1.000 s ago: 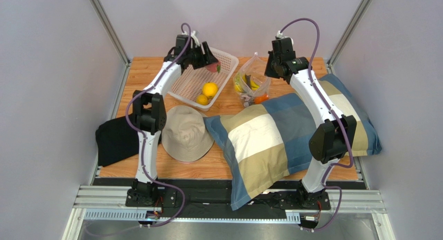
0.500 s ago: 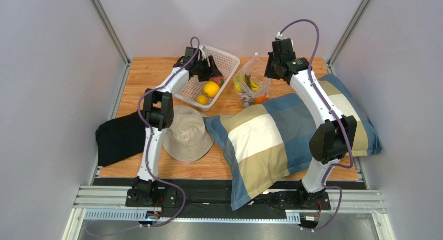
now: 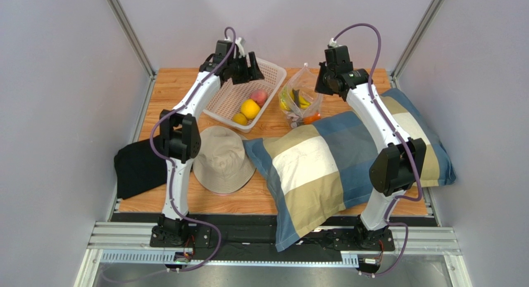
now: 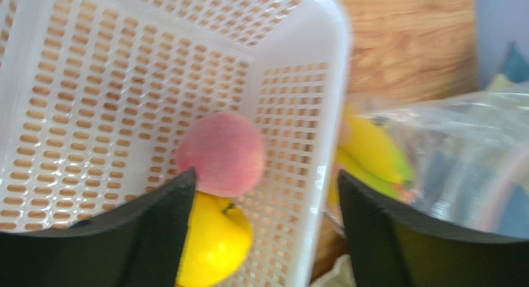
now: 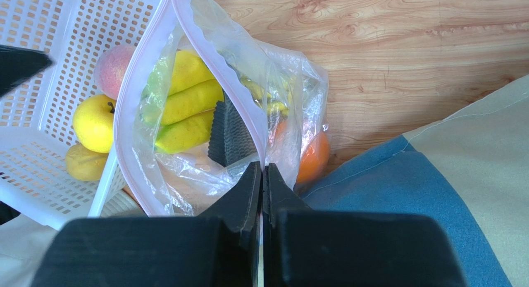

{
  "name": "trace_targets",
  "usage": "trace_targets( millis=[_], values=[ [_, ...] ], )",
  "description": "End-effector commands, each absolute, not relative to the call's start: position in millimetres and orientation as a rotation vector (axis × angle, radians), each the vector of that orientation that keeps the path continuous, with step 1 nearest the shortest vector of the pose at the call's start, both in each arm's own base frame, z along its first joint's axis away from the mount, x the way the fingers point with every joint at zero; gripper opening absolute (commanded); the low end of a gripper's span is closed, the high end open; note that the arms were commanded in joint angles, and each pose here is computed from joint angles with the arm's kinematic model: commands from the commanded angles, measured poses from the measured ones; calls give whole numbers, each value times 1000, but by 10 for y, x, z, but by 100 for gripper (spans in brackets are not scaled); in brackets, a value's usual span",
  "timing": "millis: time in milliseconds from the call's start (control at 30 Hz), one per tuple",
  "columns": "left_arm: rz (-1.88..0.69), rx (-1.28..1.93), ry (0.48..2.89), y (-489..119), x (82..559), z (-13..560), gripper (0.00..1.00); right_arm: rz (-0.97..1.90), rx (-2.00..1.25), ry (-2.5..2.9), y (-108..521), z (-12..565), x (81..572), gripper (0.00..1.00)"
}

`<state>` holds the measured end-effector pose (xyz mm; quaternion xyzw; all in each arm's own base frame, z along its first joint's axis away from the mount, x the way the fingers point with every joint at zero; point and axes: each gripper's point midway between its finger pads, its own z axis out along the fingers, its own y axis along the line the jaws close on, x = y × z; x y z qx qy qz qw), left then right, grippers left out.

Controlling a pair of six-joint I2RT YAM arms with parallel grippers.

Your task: Open the zip-top bag and remove the fake food

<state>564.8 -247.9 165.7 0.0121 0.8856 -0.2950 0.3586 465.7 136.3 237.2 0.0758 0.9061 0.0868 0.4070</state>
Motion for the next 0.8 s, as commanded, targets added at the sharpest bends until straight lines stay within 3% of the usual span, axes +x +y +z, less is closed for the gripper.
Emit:
trace_targets(
  millis=[0,33,100,300,467,600,767],
  values=[
    [-914,226,2012,-2919,5389,2817,67,289,208,2164,1392,2902,4661,0],
    [-957,246,1983,-3003,5345,2896,52,296,207,2158,1409,2930,4653,0],
    [-1062,310,1909,-3310,5175,3112,35,305,211,2145,1423,3004,4650,0],
    [-1123,438,1899,-4005,4816,3133,26,323,216,2114,1478,3146,4637,0],
    [-928,286,2096,-4107,4715,2725,27,307,238,2099,1494,3184,4605,0],
    [-827,275,2114,-4194,4664,2594,47,292,248,2098,1519,3167,4574,0],
    [-698,208,2168,-4184,4813,2234,49,287,259,2095,1586,3157,4543,0]
  ],
)
